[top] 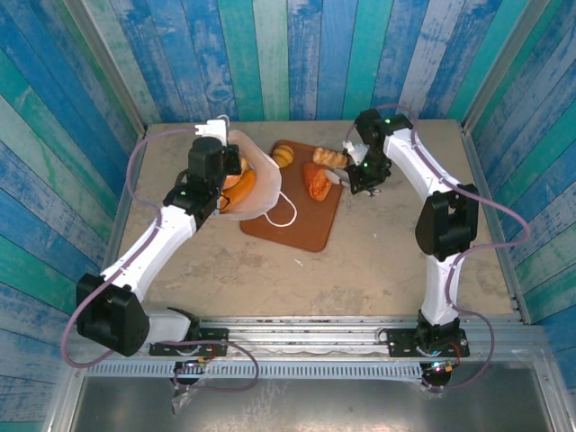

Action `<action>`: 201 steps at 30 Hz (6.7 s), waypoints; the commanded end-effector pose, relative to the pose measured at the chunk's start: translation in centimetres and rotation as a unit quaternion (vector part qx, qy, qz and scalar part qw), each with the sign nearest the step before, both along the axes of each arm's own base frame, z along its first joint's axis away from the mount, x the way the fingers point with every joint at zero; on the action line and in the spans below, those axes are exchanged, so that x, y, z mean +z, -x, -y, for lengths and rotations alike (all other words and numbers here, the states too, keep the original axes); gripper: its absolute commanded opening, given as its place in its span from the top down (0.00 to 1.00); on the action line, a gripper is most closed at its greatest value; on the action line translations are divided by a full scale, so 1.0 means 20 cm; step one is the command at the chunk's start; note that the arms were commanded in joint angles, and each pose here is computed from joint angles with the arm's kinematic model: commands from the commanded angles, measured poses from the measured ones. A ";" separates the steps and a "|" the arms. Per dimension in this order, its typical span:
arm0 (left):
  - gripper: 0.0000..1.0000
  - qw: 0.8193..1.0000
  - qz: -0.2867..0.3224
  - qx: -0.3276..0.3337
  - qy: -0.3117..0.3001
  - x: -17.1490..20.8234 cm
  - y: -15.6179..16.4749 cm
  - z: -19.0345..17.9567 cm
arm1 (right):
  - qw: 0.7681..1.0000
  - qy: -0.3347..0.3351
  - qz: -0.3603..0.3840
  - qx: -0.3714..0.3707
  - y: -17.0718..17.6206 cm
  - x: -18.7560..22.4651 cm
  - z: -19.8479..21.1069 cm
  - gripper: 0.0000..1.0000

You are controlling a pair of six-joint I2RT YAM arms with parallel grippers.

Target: Take the fake bread out of the paper bag

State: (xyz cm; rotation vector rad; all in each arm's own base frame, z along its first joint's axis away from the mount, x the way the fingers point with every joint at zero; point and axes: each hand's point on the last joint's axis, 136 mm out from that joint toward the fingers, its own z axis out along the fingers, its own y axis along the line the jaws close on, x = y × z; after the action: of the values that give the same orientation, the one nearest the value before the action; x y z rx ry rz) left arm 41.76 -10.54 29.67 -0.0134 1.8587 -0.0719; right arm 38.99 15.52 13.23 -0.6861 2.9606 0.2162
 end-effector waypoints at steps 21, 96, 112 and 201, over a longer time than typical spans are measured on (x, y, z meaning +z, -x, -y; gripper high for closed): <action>0.99 0.998 0.057 -0.005 0.030 0.19 0.02 0.00 | 0.998 -0.020 0.054 -0.033 0.12 0.28 0.04 0.68; 0.99 0.999 0.040 -0.024 0.005 0.11 0.06 0.01 | 0.996 -0.038 0.078 0.014 0.25 0.35 -0.34 0.71; 0.99 0.999 0.031 -0.044 -0.004 0.10 0.08 0.04 | 0.965 -0.205 0.159 0.023 0.63 0.82 -0.45 0.67; 0.99 0.989 0.066 -0.134 -0.023 -0.01 0.25 0.19 | 0.952 -0.307 0.004 -0.012 0.41 0.19 -1.31 0.45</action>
State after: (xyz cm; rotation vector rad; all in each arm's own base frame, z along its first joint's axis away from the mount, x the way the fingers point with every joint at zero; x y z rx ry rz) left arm 37.17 -14.03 26.76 0.2763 1.8134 -0.1793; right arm 29.96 40.62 15.14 -0.5397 2.7135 1.0025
